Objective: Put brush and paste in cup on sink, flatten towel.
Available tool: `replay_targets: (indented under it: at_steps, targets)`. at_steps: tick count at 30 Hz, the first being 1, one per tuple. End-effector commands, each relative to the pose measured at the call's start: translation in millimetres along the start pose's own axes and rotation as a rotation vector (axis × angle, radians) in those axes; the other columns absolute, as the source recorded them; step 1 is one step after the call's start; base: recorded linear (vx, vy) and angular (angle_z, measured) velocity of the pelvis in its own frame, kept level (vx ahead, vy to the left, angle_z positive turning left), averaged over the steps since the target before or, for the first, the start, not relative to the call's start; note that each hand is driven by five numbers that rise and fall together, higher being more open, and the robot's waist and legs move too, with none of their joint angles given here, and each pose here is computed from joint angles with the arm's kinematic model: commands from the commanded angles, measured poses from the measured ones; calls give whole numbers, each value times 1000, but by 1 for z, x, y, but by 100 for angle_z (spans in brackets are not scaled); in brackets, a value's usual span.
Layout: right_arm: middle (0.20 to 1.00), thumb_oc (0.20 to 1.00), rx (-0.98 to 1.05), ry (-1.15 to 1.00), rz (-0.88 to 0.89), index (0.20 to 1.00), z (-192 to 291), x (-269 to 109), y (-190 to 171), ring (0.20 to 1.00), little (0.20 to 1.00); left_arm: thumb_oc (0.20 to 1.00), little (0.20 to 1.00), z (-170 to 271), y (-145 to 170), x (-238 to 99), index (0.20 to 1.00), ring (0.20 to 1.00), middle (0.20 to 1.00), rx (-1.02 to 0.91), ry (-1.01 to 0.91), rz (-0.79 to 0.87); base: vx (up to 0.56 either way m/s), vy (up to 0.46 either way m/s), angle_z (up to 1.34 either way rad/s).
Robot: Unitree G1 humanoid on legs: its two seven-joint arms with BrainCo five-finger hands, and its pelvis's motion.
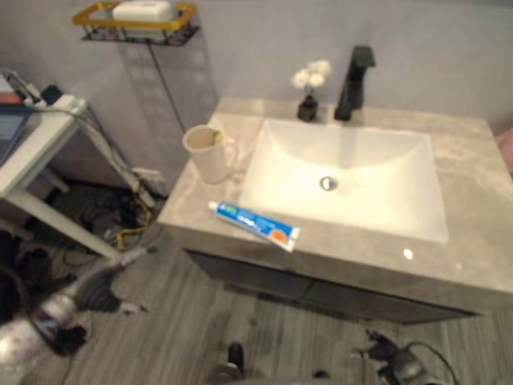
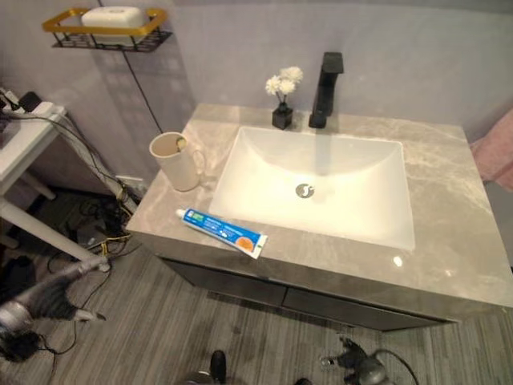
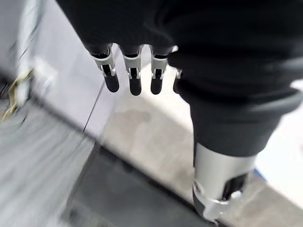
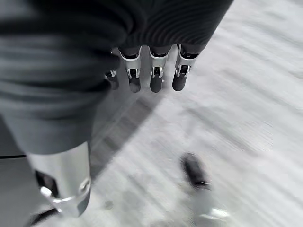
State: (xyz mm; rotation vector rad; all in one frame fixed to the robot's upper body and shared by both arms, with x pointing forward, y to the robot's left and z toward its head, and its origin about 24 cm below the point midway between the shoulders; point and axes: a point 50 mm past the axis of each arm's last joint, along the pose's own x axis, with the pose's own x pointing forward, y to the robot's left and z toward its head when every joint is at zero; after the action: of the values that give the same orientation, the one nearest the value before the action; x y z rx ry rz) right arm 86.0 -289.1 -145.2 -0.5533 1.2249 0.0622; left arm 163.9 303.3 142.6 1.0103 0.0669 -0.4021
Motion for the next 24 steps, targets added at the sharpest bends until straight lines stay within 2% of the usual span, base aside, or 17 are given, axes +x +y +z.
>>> replay_targets:
  at_steps: [1,6,24]
  targets:
    - [1000,1000,10,14,18,1000,3,1,0,1000,1000,1000,1000,16,23,7,1000,1000,1000,70,-103,67,13,51,-1]
    - [1000,1000,187,67,28,1000,-19,-3,8,1000,1000,1000,1000,27,40,19,1000,1000,1000,139,-158,121,13,67,-4]
    - [1000,1000,266,131,66,1000,-50,-13,27,1000,1000,1000,1000,17,31,60,1000,1000,1000,226,-149,60,7,70,-32]
